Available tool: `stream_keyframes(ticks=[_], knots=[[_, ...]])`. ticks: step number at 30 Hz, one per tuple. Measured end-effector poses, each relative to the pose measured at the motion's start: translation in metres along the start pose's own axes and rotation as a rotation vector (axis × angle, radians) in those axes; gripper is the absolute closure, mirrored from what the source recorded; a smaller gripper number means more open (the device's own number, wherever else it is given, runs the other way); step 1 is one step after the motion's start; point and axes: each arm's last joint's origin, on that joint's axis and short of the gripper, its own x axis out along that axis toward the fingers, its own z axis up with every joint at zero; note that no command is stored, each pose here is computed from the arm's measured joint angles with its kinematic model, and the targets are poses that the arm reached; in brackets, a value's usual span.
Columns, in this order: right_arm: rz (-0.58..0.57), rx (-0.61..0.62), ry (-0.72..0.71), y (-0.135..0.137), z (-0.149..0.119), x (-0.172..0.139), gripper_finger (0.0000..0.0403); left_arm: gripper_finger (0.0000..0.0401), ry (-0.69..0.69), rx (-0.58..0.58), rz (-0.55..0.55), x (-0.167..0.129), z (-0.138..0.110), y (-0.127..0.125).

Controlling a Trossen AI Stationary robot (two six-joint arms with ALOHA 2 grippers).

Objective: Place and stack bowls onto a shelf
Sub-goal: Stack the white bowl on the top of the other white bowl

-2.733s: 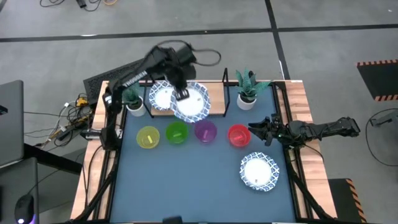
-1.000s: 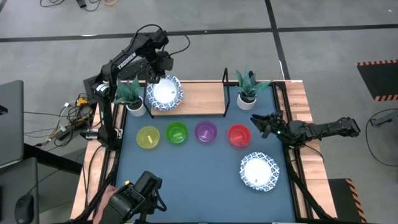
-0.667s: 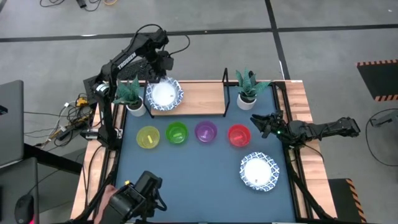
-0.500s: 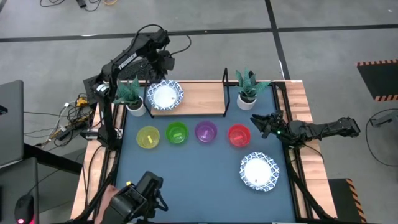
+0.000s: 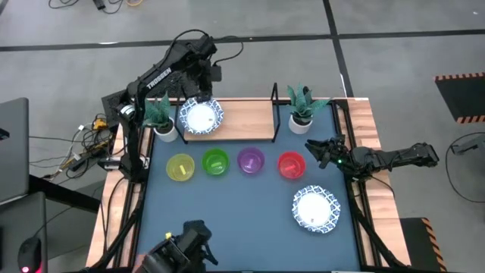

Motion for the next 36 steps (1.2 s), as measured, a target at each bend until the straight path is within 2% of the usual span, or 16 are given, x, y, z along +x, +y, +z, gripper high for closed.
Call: stream_keyframes(ticks=[3, 7, 15, 18, 22, 28, 33, 36], knots=[[0.003, 0.0, 0.002, 0.0, 0.0, 0.0, 0.0188, 0.0233, -0.037, -0.1, -0.037, -0.001, 0.014, -0.014], [0.005, 0.0, 0.004, 0.0, 0.0, 0.0, 0.0188, 0.0233, -0.097, -0.217, -0.165, 0.001, 0.031, -0.038], [0.008, -0.001, 0.007, 0.0, 0.0, 0.0, 0.0188, 0.0233, -0.164, -0.31, -0.522, 0.002, 0.069, -0.103], [0.02, -0.001, 0.017, 0.0, -0.001, 0.0, 0.0188, 0.0233, -0.15, -0.303, -0.58, 0.003, 0.085, -0.135], [0.043, -0.001, 0.036, 0.001, -0.001, 0.0, 0.0188, 0.0233, -0.107, -0.302, -0.557, 0.003, 0.103, -0.184], [0.099, -0.002, 0.082, 0.003, -0.003, 0.0, 0.0188, 0.0233, -0.068, -0.342, -0.38, -0.002, 0.117, -0.254], [0.125, -0.003, 0.103, 0.003, -0.003, 0.0, 0.0188, 0.0233, -0.108, -0.48, -0.227, -0.008, 0.122, -0.3], [0.127, -0.003, 0.104, 0.004, -0.003, 0.0, 0.0188, 0.0233, -0.145, -0.571, -0.187, -0.013, 0.123, -0.323]])
